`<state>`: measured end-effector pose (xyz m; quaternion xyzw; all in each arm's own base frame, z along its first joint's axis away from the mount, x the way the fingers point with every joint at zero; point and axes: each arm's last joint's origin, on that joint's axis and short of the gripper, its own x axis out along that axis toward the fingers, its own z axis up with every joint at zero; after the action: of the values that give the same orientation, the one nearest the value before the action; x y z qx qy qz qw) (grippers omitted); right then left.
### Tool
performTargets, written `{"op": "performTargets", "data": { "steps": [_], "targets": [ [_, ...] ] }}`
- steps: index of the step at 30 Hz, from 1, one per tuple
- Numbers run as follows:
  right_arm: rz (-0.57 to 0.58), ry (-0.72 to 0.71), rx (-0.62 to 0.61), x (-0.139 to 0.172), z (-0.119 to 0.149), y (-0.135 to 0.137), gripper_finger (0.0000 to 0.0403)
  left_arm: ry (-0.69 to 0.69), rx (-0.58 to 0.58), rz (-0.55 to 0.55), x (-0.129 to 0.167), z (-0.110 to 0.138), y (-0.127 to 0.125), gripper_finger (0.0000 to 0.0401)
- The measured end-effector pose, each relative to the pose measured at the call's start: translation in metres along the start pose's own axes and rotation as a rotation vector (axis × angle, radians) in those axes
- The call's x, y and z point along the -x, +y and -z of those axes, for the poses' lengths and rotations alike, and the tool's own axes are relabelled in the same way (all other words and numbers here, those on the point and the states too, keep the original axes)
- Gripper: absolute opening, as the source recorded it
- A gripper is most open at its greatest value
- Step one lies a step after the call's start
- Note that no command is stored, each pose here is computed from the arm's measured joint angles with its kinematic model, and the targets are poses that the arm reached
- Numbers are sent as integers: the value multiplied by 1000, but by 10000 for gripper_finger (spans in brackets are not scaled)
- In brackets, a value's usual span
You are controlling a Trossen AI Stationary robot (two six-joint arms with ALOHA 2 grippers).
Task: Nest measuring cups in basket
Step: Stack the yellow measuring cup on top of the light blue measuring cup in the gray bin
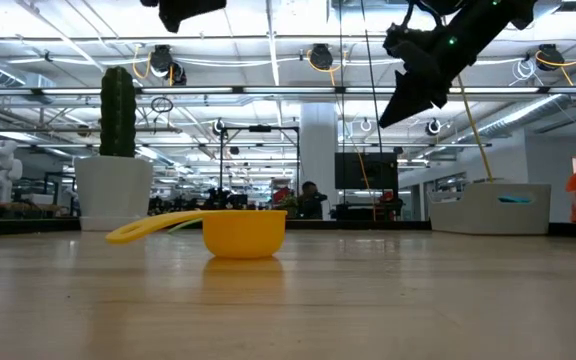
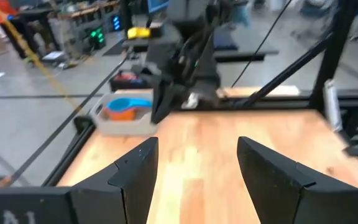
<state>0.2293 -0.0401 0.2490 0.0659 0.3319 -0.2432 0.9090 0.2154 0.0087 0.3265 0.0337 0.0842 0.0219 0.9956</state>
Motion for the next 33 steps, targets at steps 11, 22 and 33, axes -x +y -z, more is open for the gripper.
{"op": "performTargets", "data": {
  "steps": [11,22,33],
  "targets": [
    [-53,-156,74,1,-16,4,0,170,-48,-57,2,15,-9,220],
    [-61,-154,76,1,-15,4,0,275,-206,124,2,27,-38,220],
    [-145,-116,21,-2,-8,6,0,471,-469,302,-26,68,-99,171]
  ]
}}
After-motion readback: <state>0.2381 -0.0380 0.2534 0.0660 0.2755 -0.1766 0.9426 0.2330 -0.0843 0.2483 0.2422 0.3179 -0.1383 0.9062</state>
